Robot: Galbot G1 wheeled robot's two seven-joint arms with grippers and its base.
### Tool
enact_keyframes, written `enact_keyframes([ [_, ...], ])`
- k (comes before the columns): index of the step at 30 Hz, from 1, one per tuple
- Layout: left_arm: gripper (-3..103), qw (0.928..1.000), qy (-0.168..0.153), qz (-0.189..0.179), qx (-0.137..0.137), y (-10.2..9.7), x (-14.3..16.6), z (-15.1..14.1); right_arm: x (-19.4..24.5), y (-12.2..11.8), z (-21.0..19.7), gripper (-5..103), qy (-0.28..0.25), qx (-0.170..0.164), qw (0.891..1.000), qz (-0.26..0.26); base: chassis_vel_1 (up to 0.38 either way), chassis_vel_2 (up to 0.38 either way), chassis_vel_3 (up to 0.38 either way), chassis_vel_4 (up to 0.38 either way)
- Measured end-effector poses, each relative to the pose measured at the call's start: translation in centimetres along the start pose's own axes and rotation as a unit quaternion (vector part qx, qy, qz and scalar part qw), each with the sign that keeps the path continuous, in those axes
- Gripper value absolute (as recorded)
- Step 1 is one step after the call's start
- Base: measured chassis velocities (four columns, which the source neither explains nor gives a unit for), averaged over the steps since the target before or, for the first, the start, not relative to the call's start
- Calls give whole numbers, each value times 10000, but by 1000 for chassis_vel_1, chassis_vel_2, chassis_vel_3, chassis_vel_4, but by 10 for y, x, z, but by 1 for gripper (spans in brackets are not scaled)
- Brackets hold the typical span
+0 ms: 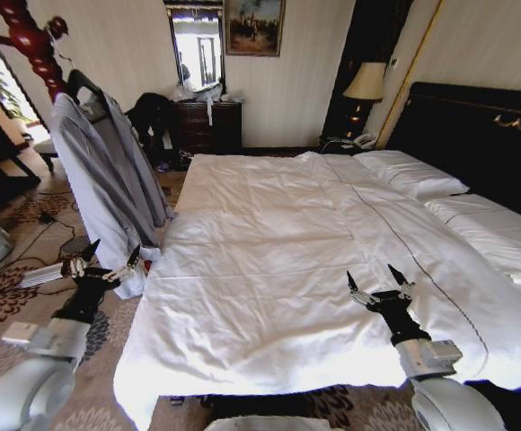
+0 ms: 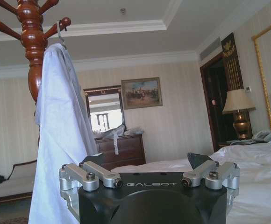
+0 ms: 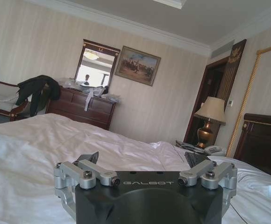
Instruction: Pick up the clothes from the bed and hang them on the clothes hanger.
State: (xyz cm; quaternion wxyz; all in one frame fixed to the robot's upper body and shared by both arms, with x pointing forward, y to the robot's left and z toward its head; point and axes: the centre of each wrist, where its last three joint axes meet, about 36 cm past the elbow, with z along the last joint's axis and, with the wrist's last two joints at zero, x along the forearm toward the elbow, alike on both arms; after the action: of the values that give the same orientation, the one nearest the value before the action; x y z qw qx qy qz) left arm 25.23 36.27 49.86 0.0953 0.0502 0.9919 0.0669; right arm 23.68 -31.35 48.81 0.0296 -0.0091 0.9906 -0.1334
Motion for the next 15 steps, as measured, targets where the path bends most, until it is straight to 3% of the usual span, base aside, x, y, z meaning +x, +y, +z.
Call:
enact_keyframes([
  [3,100,10000,31,5,65,-5,6,6,0,0,0,100,0,0,10000,0,0,0,0,0],
  [10,100,9982,118,-87,586,-32,25,14,0,0,0,100,0,0,10000,0,0,0,0,0],
  [15,100,9964,157,-136,817,-49,34,17,0,0,0,100,0,0,10000,0,0,0,0,0],
])
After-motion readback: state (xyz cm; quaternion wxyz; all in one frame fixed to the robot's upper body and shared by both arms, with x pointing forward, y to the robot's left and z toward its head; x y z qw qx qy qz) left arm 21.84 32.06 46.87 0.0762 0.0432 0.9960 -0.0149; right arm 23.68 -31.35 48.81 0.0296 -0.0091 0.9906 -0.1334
